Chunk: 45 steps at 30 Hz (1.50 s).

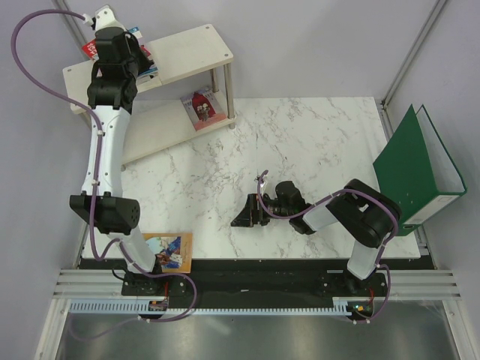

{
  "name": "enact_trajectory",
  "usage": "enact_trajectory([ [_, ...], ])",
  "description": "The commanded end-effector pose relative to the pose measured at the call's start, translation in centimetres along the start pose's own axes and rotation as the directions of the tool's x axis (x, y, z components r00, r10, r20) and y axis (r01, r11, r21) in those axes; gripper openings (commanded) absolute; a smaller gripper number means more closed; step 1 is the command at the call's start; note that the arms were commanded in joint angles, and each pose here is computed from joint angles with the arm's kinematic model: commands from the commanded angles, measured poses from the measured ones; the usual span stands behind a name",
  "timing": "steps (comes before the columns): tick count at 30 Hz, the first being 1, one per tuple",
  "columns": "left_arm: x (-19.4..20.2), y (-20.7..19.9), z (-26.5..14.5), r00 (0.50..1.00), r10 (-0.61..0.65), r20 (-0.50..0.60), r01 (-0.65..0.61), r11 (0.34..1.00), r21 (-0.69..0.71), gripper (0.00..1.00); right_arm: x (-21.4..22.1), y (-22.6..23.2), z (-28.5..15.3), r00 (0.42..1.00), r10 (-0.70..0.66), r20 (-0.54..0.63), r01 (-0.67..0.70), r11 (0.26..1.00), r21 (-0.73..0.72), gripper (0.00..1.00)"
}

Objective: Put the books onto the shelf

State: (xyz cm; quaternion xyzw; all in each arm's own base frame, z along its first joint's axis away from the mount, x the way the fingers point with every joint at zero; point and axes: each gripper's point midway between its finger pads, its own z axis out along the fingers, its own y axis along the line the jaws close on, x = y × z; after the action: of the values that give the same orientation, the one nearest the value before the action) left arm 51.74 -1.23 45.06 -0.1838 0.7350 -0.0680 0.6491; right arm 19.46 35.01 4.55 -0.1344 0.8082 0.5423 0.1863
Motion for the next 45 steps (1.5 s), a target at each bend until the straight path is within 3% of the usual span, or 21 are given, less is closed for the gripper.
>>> enact_trajectory([
  [1,0.2,0.8,-0.2,0.999,-0.033,-0.018,0.033,0.999,0.005,0.15,5.9,-5.6,-1.2,0.978,0.153,-0.142,-0.119,0.968,0.219,0.98],
  [12,-2.1,-1.9,-1.7,0.999,-0.036,0.009,0.034,0.990,0.138,0.20,6.0,-5.8,-1.1,0.977,0.158,-0.145,-0.123,0.967,0.223,0.98],
  [20,0.1,-0.8,-2.8,0.999,0.013,-0.045,-0.007,0.992,0.123,0.24,6.1,-5.8,-1.0,0.976,0.160,-0.150,-0.124,0.967,0.223,0.98],
  [23,1.1,-0.3,-3.1,0.998,0.021,-0.063,-0.014,0.994,0.109,0.39,6.1,-5.9,-1.1,0.975,0.163,-0.149,-0.127,0.966,0.224,0.98],
  [40,-0.5,0.3,-4.4,0.999,0.049,-0.012,-0.048,0.996,0.079,0.47,6.2,-6.0,-0.9,0.973,0.170,-0.155,-0.133,0.965,0.225,0.98],
  [45,-2.6,1.6,-7.3,0.999,-0.009,0.047,0.007,0.999,0.049,0.58,6.3,-6.0,-0.9,0.974,0.167,-0.156,-0.130,0.966,0.223,0.98],
])
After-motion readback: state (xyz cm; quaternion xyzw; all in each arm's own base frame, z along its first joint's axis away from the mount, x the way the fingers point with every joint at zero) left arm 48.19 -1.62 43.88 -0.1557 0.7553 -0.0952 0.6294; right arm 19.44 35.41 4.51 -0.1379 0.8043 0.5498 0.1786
